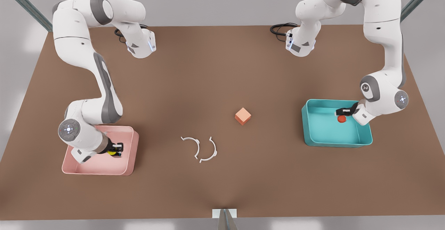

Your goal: Place the red button in the blue storage box with the left arm, and place the yellow button in the pink storage box with the right arm

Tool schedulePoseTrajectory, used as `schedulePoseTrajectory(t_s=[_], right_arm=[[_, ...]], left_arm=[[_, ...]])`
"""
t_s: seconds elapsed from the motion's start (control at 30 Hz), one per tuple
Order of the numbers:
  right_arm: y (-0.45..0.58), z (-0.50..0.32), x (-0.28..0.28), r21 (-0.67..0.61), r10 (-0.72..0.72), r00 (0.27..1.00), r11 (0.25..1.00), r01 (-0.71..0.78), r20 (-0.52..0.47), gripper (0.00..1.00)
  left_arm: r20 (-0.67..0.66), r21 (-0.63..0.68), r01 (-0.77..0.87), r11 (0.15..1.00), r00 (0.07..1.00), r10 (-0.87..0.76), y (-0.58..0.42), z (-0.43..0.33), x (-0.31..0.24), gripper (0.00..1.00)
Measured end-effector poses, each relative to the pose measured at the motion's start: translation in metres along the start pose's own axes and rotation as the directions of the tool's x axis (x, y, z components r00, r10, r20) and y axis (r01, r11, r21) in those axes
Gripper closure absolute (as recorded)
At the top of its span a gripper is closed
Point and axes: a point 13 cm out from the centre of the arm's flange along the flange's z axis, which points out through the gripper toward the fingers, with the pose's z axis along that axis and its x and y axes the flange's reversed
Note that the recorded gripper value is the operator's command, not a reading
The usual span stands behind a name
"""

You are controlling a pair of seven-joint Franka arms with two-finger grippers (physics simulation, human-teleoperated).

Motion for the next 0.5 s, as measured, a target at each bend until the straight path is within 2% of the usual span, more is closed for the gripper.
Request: schedulePoseTrajectory(t_s=[0.07, 0.1, 0.13, 0.27, 0.33, 0.4, 0.5], right_arm=[[-0.024, 0.014, 0.004, 0.0, -0.012, 1.0, 1.0, 0.012, -0.025, 0.44], [-0.035, 0.021, 0.006, -0.002, -0.019, 0.999, 1.0, 0.019, -0.036, 0.15], [-0.041, 0.025, 0.008, -0.004, -0.031, 0.999, 1.0, 0.031, -0.043, 0.0], [-0.033, 0.01, -0.001, -0.013, -0.103, 0.994, 0.995, 0.103, -0.02, 0.0], [0.011, -0.071, -0.031, 0.003, -0.165, 0.984, 0.986, 0.166, 0.067, 0.0], [0.056, -0.168, -0.023, 0.005, -0.204, 0.971, 0.979, 0.205, 0.128, 0.0], [0.052, -0.221, 0.019, -0.03, -0.154, 0.985, 0.987, 0.157, 0.08, 0.0]], left_arm=[[0.048, -0.013, -0.072, 0.997, 0.996, 0.072, -0.023, -0.037, -0.014, 0.0], [0.091, -0.03, -0.115, 0.993, 0.989, 0.117, -0.04, -0.073, -0.032, 0.0], [0.141, -0.05, -0.152, 0.987, 0.977, 0.158, -0.059, -0.118, -0.047, 0.0], [0.293, -0.167, -0.293, 0.942, 0.897, 0.331, -0.164, -0.279, -0.049, 0.0], [0.307, -0.209, -0.349, 0.914, 0.864, 0.4, -0.221, -0.332, -0.053, 0.0], [0.267, -0.211, -0.363, 0.908, 0.872, 0.41, -0.242, -0.337, -0.044, 0.0], [0.19, -0.201, -0.308, 0.93, 0.919, 0.346, -0.216, -0.318, -0.043, 0.0]])
